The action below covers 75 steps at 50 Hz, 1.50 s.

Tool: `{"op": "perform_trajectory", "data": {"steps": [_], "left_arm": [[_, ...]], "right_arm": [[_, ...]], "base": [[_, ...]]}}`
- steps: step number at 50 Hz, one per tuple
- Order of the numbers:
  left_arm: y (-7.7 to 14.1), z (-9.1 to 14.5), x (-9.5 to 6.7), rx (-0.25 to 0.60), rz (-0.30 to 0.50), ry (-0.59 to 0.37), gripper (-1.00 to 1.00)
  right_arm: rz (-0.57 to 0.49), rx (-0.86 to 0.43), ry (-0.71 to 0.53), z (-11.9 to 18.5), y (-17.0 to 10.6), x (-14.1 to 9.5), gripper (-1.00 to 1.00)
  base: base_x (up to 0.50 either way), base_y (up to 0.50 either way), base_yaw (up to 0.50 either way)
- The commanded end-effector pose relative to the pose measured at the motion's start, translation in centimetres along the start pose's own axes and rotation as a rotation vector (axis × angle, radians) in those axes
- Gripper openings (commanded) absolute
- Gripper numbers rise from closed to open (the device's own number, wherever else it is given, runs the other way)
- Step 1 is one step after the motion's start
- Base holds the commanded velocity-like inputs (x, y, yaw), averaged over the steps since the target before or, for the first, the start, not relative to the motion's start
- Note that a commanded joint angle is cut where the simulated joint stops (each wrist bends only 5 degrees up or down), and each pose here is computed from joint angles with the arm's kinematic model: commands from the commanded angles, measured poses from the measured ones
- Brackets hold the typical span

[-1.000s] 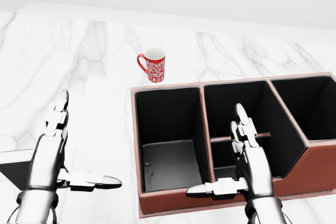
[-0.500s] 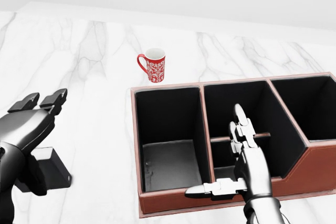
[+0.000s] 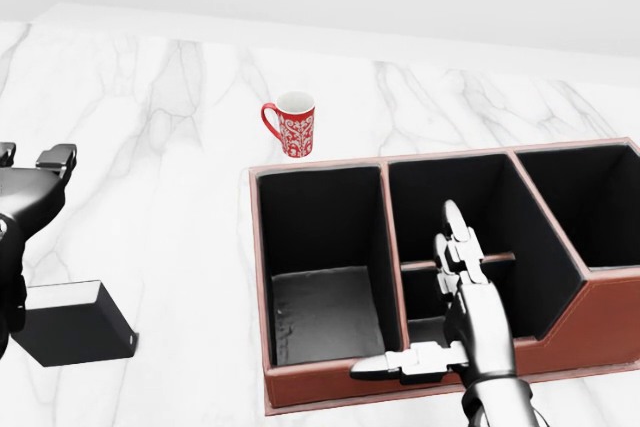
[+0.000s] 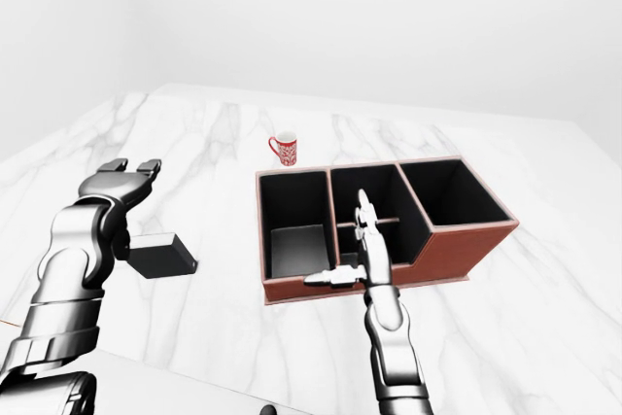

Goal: Pick up the book and place it in the right compartment of the caddy.

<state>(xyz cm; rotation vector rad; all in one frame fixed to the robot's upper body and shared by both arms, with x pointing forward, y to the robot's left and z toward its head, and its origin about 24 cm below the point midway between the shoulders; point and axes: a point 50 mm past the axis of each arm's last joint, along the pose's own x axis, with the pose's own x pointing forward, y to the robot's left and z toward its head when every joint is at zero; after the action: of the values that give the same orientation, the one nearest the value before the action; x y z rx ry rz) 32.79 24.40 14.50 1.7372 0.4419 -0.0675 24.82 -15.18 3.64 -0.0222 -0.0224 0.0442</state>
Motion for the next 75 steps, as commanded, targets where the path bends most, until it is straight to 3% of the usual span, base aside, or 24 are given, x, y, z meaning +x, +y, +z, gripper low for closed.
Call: {"op": "perform_trajectory", "data": {"steps": [1,21,42,43,46,67,68,69,75], "left_arm": [[-0.6,0.5,1.1,0.023,-0.058,0.021,1.00],[-5.5,1.4,2.8,0.031,-0.273,0.014,1.00],[-7.2,0.6,4.1,0.020,-0.318,0.024,1.00],[-7.5,0.5,4.4,0.016,-0.319,0.027,1.00],[-7.9,0.6,4.4,0.013,-0.327,0.024,1.00],[-9.0,-0.1,5.2,-0.019,-0.336,0.036,1.00],[-8.9,-0.1,5.1,-0.021,-0.335,0.035,0.25],[-8.9,-0.2,5.1,-0.034,-0.337,0.035,-1.00],[-8.4,-0.5,5.0,-0.051,-0.319,0.035,-1.00]], "right_arm": [[0.001,-0.001,0.003,0.0,0.0,-0.1,1.00],[-0.001,-0.003,-0.001,0.0,0.0,-0.1,1.00],[-0.001,-0.004,0.001,0.0,0.1,0.0,1.00],[-0.001,-0.001,0.064,-1.7,0.1,-0.1,1.00],[-0.001,-0.003,0.001,0.0,0.0,-0.1,1.00],[0.001,-0.005,0.003,-0.1,0.1,0.0,1.00],[0.001,-0.006,0.003,0.0,0.1,0.0,1.00],[0.002,-0.006,0.003,0.0,0.2,0.0,1.00],[0.004,-0.007,0.005,-0.1,0.3,0.0,1.00]], "base": [[0.00,0.00,0.00],[0.00,0.00,0.00],[0.00,0.00,0.00],[0.00,0.00,0.00],[0.00,0.00,0.00],[0.00,0.00,0.00],[0.00,0.00,0.00],[0.00,0.00,0.00],[0.00,0.00,0.00]]}}
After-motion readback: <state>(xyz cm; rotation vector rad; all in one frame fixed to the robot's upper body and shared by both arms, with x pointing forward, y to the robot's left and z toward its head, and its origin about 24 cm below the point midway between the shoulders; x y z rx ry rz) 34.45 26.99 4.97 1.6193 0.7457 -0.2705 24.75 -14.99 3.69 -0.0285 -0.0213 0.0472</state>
